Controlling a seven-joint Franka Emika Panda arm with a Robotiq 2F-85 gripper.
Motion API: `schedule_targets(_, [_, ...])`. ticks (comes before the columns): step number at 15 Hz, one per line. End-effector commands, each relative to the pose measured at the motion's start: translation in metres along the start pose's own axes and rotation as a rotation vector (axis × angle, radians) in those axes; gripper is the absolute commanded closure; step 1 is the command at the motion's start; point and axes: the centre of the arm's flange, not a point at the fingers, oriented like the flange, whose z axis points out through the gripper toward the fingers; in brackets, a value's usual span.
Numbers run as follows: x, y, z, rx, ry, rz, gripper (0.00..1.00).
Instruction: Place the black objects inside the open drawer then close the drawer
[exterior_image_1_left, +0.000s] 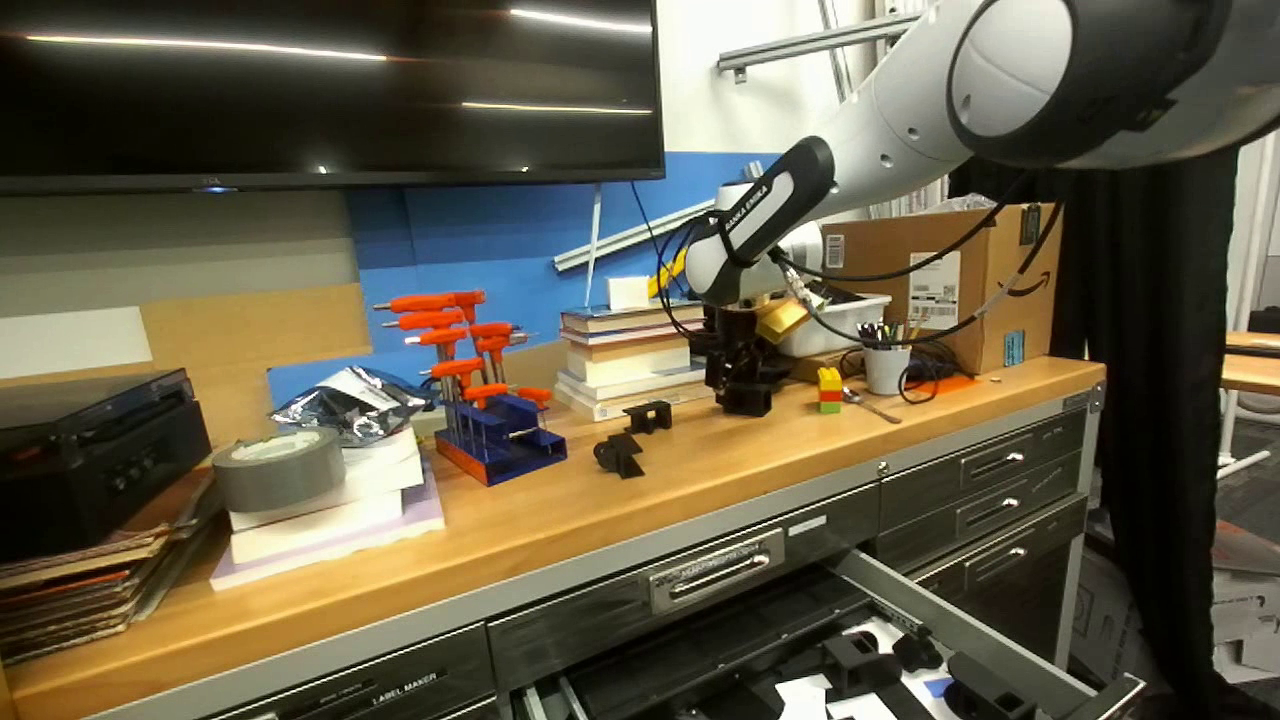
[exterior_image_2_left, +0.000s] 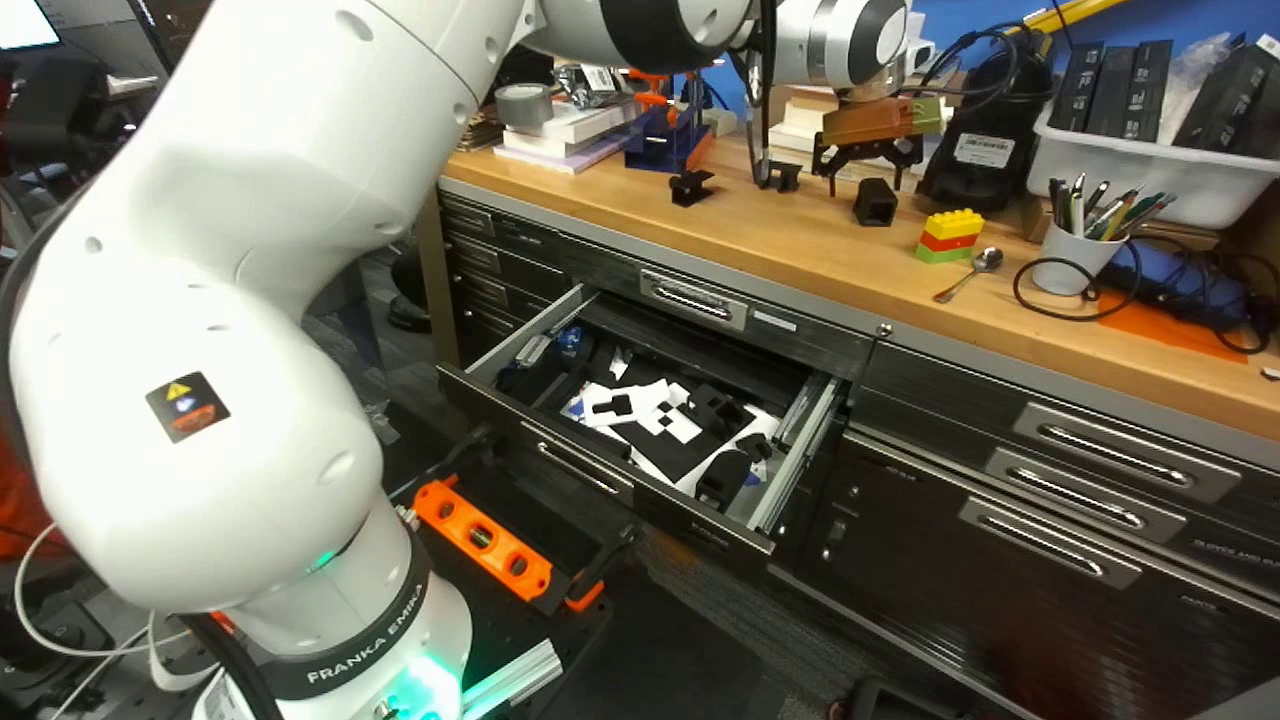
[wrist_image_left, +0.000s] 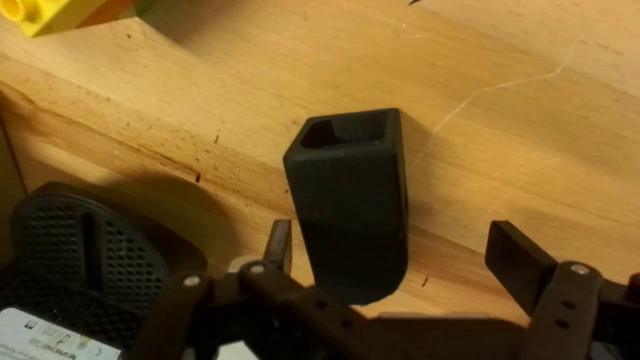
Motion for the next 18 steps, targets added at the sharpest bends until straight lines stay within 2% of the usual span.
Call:
schedule_targets(1, [0.029, 0.022, 0.007, -0.044, -0.007, -0.007, 0.0])
schedule_targets(3, [0.026, 0.029, 0.015, -0.051, -0.016, -0.004, 0.0])
schedule_targets(7, [0.017, 0.044, 0.031, -0.076, -0.111, 0.033, 0.0])
schedule_targets(15, [0.005, 0.062, 0.042, 0.036, -0.172, 0.063, 0.0])
schedule_targets(18, [0.001, 0.065, 0.046, 0.087, -0.151, 0.07, 0.0])
